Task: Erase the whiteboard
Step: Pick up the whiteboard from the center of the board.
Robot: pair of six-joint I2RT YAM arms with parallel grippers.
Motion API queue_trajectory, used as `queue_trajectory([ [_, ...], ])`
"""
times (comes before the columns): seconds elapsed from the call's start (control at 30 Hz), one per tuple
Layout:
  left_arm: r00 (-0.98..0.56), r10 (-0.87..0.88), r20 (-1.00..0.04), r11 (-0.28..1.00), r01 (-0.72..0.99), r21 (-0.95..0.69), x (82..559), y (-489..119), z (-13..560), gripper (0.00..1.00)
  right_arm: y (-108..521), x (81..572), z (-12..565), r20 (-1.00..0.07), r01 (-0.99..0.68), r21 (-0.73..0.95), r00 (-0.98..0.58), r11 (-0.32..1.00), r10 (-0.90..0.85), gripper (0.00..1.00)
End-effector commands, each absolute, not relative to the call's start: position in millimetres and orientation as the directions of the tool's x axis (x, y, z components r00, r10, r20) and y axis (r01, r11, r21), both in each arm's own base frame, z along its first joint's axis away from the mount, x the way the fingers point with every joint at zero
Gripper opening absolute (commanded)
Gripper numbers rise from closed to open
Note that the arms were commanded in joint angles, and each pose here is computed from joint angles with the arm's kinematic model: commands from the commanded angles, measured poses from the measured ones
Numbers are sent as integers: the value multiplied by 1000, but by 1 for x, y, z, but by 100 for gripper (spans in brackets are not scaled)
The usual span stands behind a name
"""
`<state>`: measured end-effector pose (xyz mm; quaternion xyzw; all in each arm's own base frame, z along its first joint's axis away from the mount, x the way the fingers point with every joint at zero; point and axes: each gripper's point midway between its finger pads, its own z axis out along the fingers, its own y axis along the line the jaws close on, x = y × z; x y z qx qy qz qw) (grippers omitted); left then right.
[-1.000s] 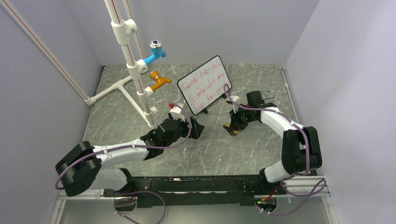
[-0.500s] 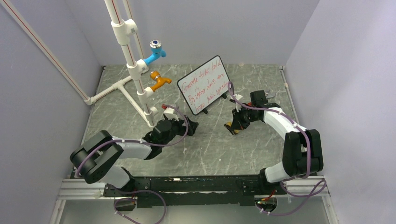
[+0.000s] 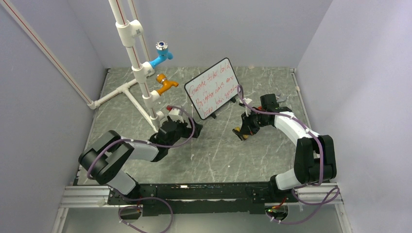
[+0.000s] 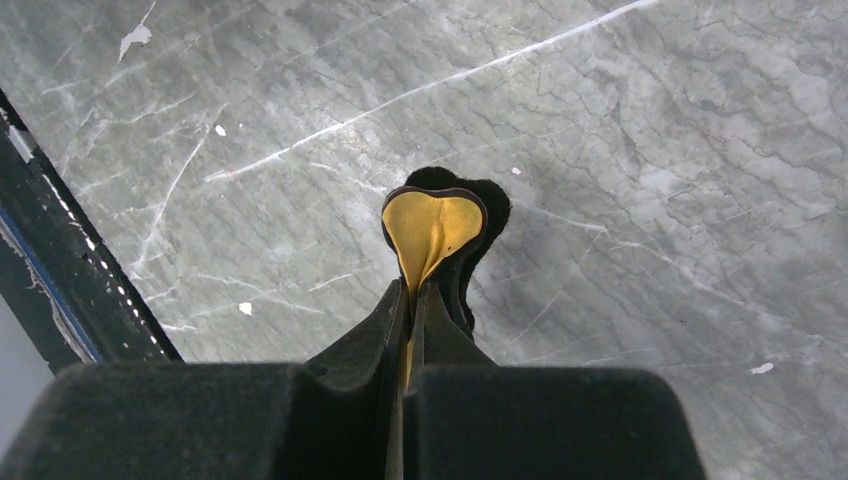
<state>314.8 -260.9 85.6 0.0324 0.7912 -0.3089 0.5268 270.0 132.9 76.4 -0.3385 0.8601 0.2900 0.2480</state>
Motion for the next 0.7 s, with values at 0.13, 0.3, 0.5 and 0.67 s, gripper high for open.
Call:
queue_trajectory([
  [0.13,-377,-397,-837,739,410,-535,365,-276,116,88,139,279,104,-697,-773,291,-575,563,-428,0],
  [0.3,-378,-399,-835,732,417,-538,387,-290,116,82,140,279,105,-698,-775,294,-574,559,-428,0],
  [0.5,-390,-438,-810,724,381,-575,410,-293,109,74,139,279,107,-705,-780,282,-564,559,-430,0],
  [0.67,-406,-478,-779,696,366,-617,421,-290,105,64,139,279,108,-706,-781,280,-562,557,-432,0],
])
